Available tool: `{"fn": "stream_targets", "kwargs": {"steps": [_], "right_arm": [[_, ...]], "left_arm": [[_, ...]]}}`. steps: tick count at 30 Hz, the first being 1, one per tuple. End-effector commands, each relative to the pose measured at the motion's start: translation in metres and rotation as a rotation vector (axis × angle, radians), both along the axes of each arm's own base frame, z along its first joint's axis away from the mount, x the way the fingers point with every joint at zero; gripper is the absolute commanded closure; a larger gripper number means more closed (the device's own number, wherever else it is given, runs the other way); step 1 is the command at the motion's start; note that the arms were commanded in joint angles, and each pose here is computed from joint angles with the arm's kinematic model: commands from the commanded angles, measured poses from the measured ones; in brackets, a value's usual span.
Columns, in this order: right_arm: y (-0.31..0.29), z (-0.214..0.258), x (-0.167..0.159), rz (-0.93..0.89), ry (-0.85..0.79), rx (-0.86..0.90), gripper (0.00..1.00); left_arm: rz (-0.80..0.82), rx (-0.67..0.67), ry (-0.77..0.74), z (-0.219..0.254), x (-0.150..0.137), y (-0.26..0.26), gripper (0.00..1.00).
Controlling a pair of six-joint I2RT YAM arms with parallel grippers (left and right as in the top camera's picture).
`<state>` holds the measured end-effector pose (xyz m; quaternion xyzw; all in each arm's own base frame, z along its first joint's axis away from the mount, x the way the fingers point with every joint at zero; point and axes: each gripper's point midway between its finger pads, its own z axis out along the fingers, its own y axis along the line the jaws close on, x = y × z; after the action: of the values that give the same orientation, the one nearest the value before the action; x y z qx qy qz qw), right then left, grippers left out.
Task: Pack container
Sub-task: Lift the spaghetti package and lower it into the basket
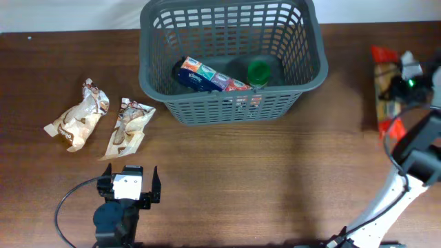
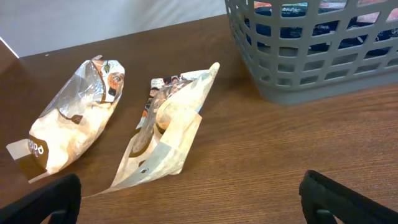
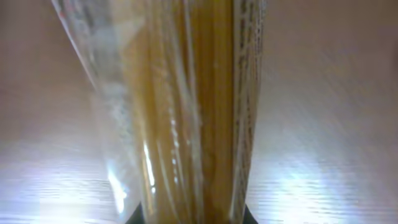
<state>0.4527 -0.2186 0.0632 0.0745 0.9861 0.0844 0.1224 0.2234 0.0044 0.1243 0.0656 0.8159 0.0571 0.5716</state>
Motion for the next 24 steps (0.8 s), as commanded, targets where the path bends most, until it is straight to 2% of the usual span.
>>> {"fn": "stream_targets", "kwargs": {"steps": [1, 8, 13, 19, 24], "right_arm": [[0.028, 0.120, 0.049, 0.021, -0.270, -0.044, 0.96], [0.097, 0.266, 0.060, 0.078, -0.571, -0.092, 0.96], [0.168, 0.354, 0.046, 0.229, -0.822, -0.095, 0.96], [0.263, 0.395, 0.023, 0.509, -0.953, -0.134, 0.96], [0.330, 0.403, 0.006, 0.710, -1.006, -0.136, 0.96]], "left_arm": [[-0.009, 0.012, -0.002, -0.001, 0.000, 0.000, 0.01], [-0.009, 0.012, -0.002, -0.001, 0.000, 0.000, 0.01], [-0.009, 0.012, -0.002, -0.001, 0.000, 0.000, 0.01], [-0.010, 0.012, -0.002, -0.001, 0.000, 0.000, 0.01], [-0.009, 0.012, -0.002, -0.001, 0.000, 0.000, 0.01]]}}
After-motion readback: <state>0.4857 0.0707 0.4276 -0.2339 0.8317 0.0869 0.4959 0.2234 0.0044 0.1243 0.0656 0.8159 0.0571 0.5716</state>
